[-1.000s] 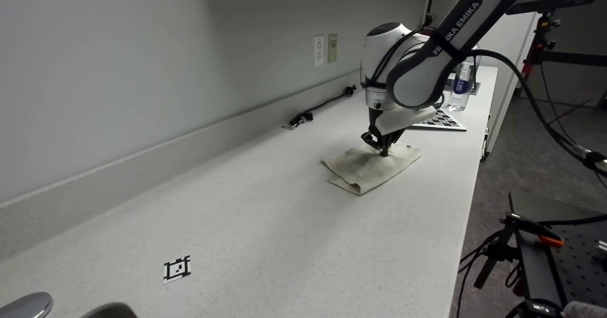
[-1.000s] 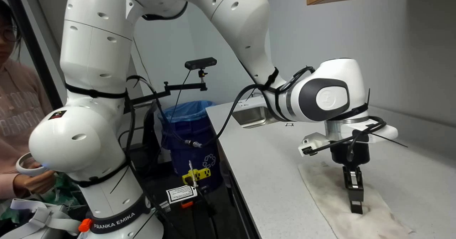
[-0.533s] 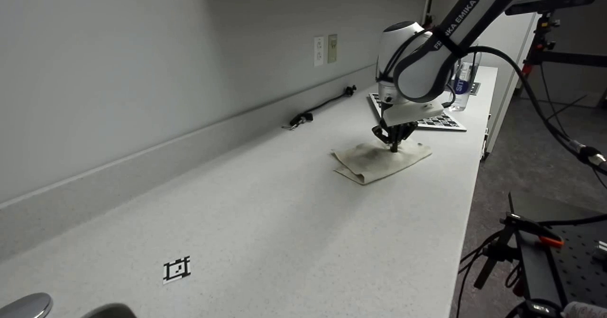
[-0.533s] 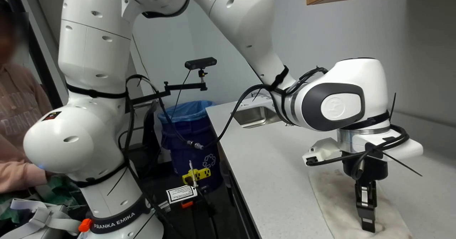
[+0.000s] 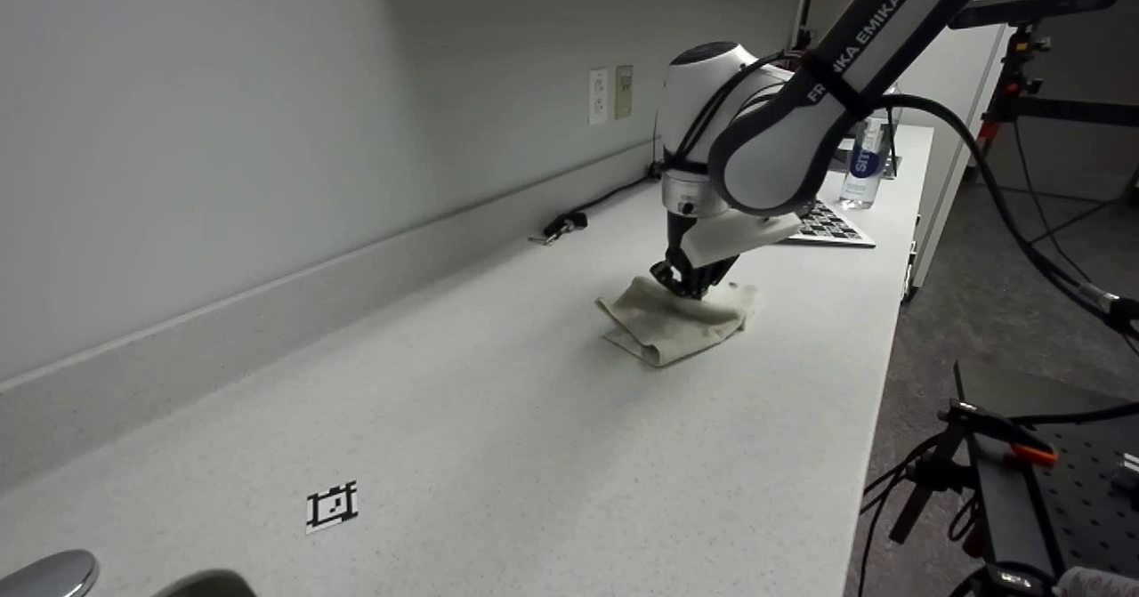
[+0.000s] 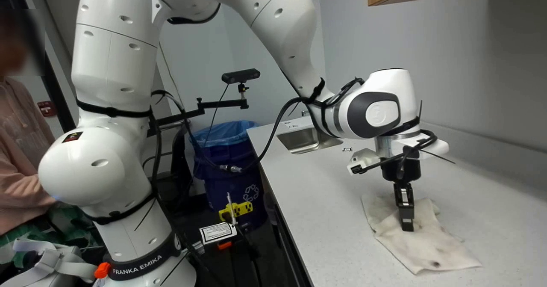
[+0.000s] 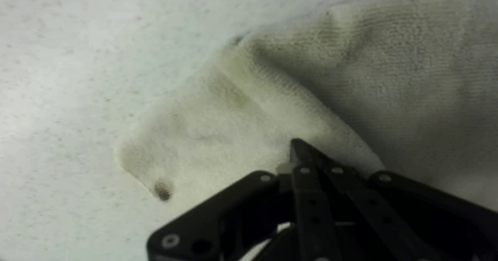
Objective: Use the towel to wipe the counter
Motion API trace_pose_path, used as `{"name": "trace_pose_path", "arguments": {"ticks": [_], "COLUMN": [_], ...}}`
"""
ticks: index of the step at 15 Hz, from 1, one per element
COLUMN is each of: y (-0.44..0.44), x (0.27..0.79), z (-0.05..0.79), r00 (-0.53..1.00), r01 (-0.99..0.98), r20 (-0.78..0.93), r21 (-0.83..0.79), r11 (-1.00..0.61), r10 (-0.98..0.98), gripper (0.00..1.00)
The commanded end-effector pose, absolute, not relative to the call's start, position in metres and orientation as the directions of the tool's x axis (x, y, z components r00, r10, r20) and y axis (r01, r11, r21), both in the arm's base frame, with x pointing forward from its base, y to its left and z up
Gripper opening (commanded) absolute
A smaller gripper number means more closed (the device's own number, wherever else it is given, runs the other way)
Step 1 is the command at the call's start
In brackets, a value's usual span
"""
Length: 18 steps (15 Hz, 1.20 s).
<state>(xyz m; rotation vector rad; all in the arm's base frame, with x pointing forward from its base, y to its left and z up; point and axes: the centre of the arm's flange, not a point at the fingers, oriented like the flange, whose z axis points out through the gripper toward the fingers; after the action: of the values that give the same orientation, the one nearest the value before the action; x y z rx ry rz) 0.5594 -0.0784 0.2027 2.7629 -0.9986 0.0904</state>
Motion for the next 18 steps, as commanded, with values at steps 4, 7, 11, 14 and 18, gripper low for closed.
{"name": "trace_pose_path", "arguments": {"ticks": [4, 7, 11, 14, 18], "y": [0.058, 0.103, 0.139, 0.129, 0.066], "x": [0.557, 0.545, 0.536, 0.542, 0.554], "z": [0.198, 0.202, 0.202, 0.199, 0.196], "r00": [0.919, 0.955, 0.978, 0.976, 0.944], "r01": [-0.391, -0.284, -0.193, -0.205, -0.322], "r20": [0.127, 0.13, 0.11, 0.106, 0.129], "r21": [0.162, 0.159, 0.147, 0.153, 0.183], "r11": [-0.906, -0.946, -0.97, -0.967, -0.929], "r10": [-0.374, -0.265, -0.178, -0.19, -0.302], "gripper": [0.0, 0.0, 0.0, 0.0, 0.0]}}
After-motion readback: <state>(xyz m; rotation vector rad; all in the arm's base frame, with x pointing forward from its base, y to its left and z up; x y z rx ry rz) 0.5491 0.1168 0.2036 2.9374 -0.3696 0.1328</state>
